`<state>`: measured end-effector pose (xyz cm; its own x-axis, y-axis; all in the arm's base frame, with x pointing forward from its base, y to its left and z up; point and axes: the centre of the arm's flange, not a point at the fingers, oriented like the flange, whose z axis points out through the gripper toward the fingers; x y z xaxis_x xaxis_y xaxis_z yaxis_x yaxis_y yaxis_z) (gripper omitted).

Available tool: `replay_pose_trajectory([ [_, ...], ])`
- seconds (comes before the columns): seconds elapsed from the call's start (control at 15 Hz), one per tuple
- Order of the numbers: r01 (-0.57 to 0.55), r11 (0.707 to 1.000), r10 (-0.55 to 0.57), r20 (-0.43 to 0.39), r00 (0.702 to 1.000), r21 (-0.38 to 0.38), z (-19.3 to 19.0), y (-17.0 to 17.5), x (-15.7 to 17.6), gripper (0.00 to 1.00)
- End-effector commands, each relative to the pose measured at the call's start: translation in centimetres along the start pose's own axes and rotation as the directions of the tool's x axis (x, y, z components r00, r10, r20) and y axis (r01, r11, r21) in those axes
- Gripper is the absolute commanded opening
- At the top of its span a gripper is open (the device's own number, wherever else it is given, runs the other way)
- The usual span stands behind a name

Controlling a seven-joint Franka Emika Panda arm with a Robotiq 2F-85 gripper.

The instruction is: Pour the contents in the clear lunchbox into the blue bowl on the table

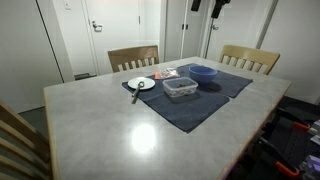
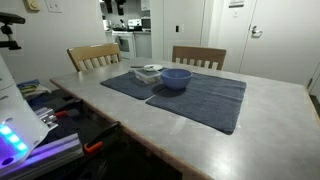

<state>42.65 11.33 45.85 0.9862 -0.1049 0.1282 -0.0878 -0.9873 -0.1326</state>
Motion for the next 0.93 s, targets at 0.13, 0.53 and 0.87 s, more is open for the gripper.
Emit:
replay_pose_trajectory([
  [0.13, 0.0, 1.0, 0.0, -0.004, 1.0, -0.024, 0.8, -0.1, 0.3, 1.0],
  [0.53, -0.009, 0.999, 0.005, -0.099, 0.995, -0.033, 1.9, 0.4, 0.5, 1.0],
  [0.87, -0.011, 1.0, 0.01, -0.146, 0.989, -0.009, 4.0, 0.9, 1.2, 1.0],
])
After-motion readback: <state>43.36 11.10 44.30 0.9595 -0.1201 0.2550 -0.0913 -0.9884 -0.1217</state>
